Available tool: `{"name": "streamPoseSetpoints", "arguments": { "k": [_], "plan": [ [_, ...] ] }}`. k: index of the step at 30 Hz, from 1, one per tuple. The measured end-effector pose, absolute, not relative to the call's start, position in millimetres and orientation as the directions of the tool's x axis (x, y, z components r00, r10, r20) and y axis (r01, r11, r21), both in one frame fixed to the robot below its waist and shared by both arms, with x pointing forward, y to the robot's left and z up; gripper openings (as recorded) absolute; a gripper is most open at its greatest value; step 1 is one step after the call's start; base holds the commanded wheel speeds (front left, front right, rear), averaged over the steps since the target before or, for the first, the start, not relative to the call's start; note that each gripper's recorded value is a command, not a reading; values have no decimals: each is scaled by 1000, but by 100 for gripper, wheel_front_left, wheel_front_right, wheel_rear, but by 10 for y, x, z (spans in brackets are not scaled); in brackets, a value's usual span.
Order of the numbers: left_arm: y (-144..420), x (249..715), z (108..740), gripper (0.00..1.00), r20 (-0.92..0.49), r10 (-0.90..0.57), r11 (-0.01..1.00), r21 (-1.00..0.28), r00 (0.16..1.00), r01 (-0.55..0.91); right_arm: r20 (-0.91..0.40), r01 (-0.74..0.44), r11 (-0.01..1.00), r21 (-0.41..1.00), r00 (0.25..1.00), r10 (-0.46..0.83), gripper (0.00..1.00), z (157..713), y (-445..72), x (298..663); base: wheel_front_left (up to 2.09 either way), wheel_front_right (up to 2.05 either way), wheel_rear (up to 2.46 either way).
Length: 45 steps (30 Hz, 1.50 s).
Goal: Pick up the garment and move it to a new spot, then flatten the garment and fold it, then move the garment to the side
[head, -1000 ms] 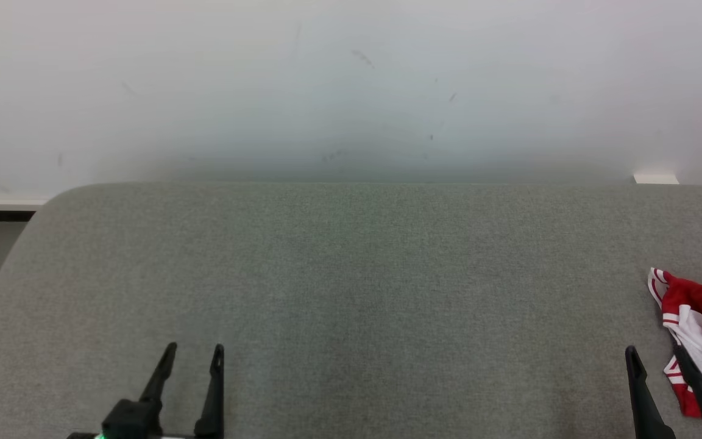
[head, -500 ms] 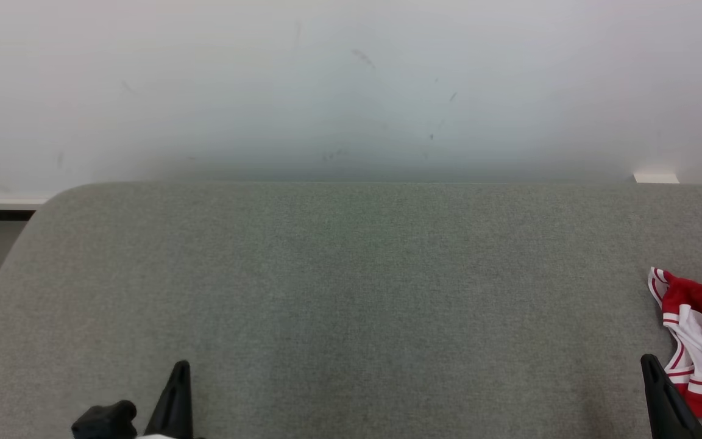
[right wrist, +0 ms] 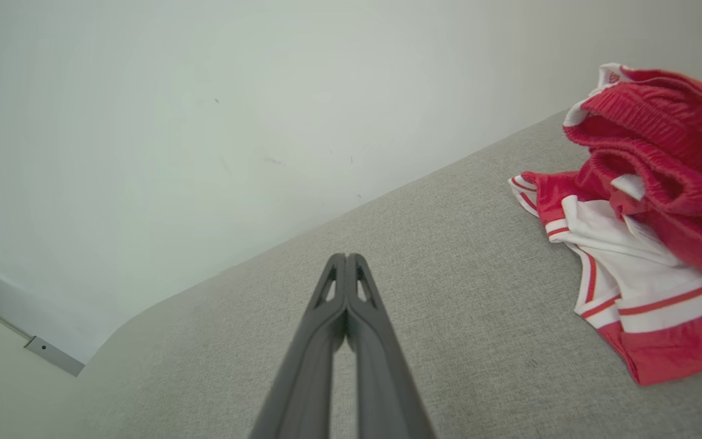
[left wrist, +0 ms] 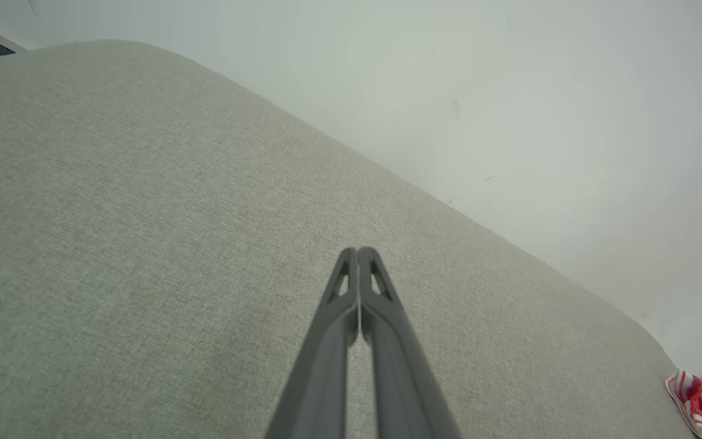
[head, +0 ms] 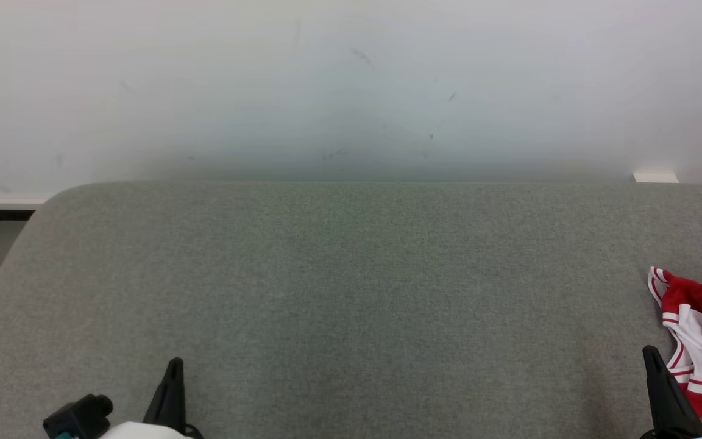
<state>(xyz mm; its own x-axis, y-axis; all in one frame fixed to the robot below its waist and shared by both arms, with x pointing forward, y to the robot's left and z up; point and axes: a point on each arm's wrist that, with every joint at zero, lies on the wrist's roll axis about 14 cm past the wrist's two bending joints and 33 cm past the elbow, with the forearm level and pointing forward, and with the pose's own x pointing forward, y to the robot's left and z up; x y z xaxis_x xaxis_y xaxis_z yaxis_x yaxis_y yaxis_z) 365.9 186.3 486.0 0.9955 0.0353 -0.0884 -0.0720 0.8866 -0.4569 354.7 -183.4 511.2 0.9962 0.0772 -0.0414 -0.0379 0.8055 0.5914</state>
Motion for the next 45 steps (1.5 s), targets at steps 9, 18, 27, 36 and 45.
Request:
{"name": "streamPoseSetpoints", "arguments": {
  "k": [9, 18, 27, 36, 45],
  "plan": [
    [1889, 3695, 4853, 0, -108, 34, 809, -580, 994, -91, -36, -29, 725, 688, 997, 74, 0, 5097, -1844, 3588, 0, 0, 0],
    [1906, 3718, 4847, 0, -120, 26, 726, -680, 992, -101, -30, -22, 641, 767, 997, 69, 0, 5089, -1855, 3629, 0, 0, 0],
    [1904, 3749, 4860, 0, -122, 16, 639, -762, 992, -104, -23, -16, 560, 828, 998, 63, 0, 5087, -1869, 3669, 0, 0, 0],
    [1917, 3770, 4870, 0, -120, 9, 545, -832, 993, -105, -18, -11, 478, 879, 998, 57, 0, 5084, -1881, 3706, 0, 0, 0],
    [1926, 3799, 4904, 0, -107, 0, 462, -882, 994, -95, -15, -6, 398, 917, 999, 49, 0, 5078, -1896, 3735, 0, 0, 0]
  ]
}}
